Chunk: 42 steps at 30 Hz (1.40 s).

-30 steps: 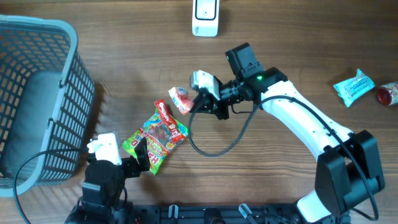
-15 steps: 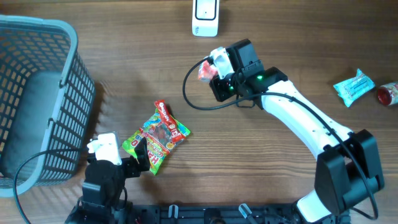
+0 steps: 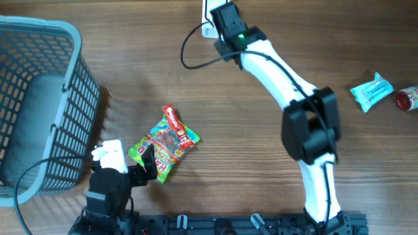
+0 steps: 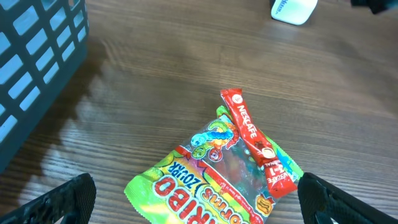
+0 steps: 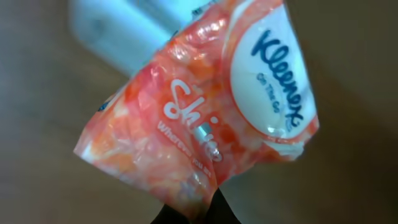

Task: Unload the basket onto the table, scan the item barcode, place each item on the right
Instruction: 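Lift the Kleenex pack with the right gripper toward the scanner, then hold the Kleenex pack in front of the white scanner, then carry the Kleenex pack to the right side and release it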

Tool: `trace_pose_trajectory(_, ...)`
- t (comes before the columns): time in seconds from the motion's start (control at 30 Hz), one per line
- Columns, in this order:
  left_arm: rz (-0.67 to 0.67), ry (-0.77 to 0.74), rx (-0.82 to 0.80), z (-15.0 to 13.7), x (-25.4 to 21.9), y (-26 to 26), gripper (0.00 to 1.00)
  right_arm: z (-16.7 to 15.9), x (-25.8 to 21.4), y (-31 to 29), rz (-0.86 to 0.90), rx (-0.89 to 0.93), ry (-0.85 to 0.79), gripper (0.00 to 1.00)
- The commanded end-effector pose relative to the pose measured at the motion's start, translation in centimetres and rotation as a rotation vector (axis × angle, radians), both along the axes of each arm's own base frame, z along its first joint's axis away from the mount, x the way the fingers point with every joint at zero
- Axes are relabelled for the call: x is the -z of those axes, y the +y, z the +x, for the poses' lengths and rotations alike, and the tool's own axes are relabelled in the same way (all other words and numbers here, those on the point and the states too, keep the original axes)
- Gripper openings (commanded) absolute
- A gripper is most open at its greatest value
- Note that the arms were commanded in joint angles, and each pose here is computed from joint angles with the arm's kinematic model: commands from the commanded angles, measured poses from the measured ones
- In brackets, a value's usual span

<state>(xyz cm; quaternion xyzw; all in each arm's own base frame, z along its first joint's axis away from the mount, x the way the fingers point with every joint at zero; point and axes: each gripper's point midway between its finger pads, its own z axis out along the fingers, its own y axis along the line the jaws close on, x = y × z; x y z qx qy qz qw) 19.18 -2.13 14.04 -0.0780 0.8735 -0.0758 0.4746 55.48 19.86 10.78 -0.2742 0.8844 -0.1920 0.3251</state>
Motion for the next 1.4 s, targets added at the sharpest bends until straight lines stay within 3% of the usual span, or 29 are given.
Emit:
trace_pose_trajectory(0.0, -0.010, 0.001, 0.001, 0.0, 0.2, -0.1, 1.00, 3.1, -4.4, -4.0, -0.503, 0.040, -0.152, 0.04)
trace_pose_trajectory(0.2, -0.010, 0.001, 0.001, 0.0, 0.2, -0.1, 1.00, 6.4, -7.3, -3.9, -0.903, 0.059, -0.280, 0.04)
trace_pose_trajectory(0.43, -0.010, 0.001, 0.001, 0.0, 0.2, -0.1, 1.00, 6.2, -3.2, -0.8, -1.029, -0.063, -0.214, 0.04)
trace_pose_trajectory(0.87, -0.010, 0.001, 0.001, 0.0, 0.2, -0.1, 1.00, 5.5, 1.2, 2.3, -1.016, -0.135, -0.218, 0.04)
trace_pose_trajectory(1.23, -0.010, 0.001, 0.001, 0.0, 0.2, -0.1, 1.00, 5.8, -3.9, 2.1, -0.876, -0.034, -0.348, 0.04)
trace_pose_trajectory(1.37, -0.010, 0.001, 0.001, 0.0, 0.2, -0.1, 1.00, 5.1, -6.4, 0.4, -0.777, -0.035, -0.301, 0.04)
